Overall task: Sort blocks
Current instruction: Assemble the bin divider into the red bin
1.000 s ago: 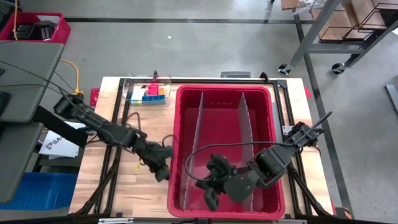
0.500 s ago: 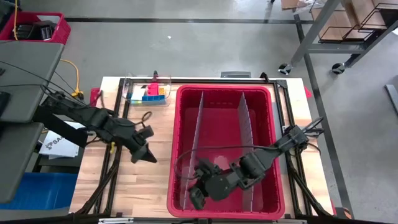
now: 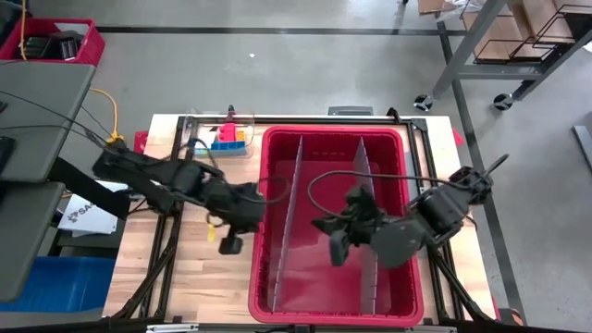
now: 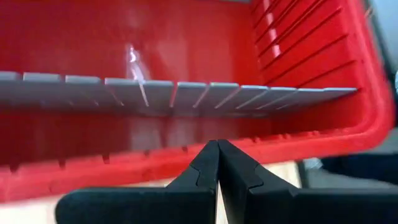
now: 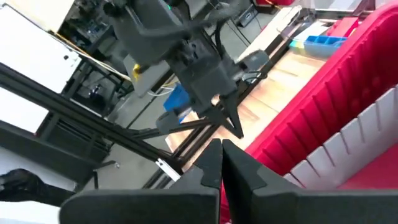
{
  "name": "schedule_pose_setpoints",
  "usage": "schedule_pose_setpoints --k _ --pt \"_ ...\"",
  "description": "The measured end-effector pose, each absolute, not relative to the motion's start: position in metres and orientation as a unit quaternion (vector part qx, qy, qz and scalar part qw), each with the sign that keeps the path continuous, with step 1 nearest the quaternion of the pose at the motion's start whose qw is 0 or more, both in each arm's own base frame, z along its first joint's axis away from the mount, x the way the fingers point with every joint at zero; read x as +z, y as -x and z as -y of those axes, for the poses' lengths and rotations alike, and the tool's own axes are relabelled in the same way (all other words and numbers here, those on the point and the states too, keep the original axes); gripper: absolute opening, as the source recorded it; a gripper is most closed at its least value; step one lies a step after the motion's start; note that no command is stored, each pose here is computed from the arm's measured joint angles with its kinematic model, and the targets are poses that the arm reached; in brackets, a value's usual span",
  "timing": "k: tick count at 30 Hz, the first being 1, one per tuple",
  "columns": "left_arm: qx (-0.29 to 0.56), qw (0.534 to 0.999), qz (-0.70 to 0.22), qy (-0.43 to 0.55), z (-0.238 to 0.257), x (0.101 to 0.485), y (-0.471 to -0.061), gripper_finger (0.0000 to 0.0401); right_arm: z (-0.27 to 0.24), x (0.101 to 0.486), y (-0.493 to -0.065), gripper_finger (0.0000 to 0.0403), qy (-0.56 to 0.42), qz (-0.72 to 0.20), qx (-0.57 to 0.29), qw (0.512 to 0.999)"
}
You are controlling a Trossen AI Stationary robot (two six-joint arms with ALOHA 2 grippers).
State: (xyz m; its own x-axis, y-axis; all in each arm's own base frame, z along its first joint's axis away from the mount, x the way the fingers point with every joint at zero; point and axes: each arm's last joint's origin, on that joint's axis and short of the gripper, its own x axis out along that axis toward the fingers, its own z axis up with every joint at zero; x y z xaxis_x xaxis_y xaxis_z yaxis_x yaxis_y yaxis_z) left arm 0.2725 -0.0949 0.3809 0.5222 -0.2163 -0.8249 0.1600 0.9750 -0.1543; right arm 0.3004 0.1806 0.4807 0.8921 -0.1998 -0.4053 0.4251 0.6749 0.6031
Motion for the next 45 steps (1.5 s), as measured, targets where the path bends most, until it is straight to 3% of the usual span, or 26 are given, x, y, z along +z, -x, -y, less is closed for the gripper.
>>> schedule_pose_setpoints --k 4,9,14,23,31,39,45 --pt "-0.135 0.876 -0.464 -0.001 0.112 0.38 -0.295 0.0 -0.185 0.479 -0.295 0.0 -0.337 -0.172 -0.167 0.91" --pt "-0.109 0.83 -0.546 -0.004 0.128 0.34 -0.315 0.0 -0.196 0.477 -0.288 0.0 -0.323 -0.185 -0.151 0.916" --pt "-0.11 0.82 -0.562 -0.002 0.143 0.325 -0.323 0.0 -0.206 0.477 -0.28 0.0 -0.31 -0.188 -0.136 0.922" --pt "-0.208 0.783 -0.585 0.027 0.16 0.308 -0.331 0.0 -0.21 0.478 -0.276 0.0 -0.303 -0.175 -0.145 0.925" --pt "-0.292 0.78 -0.553 0.004 0.175 0.295 -0.344 0.0 -0.209 0.479 -0.276 0.0 -0.308 -0.172 -0.147 0.924" --pt "-0.26 0.806 -0.531 0.009 0.192 0.292 -0.347 0.0 -0.203 0.486 -0.274 0.0 -0.317 -0.145 -0.161 0.923" --pt "-0.261 0.826 -0.5 -0.01 0.19 0.294 -0.353 0.0 -0.205 0.485 -0.276 0.0 -0.35 -0.174 -0.123 0.912"
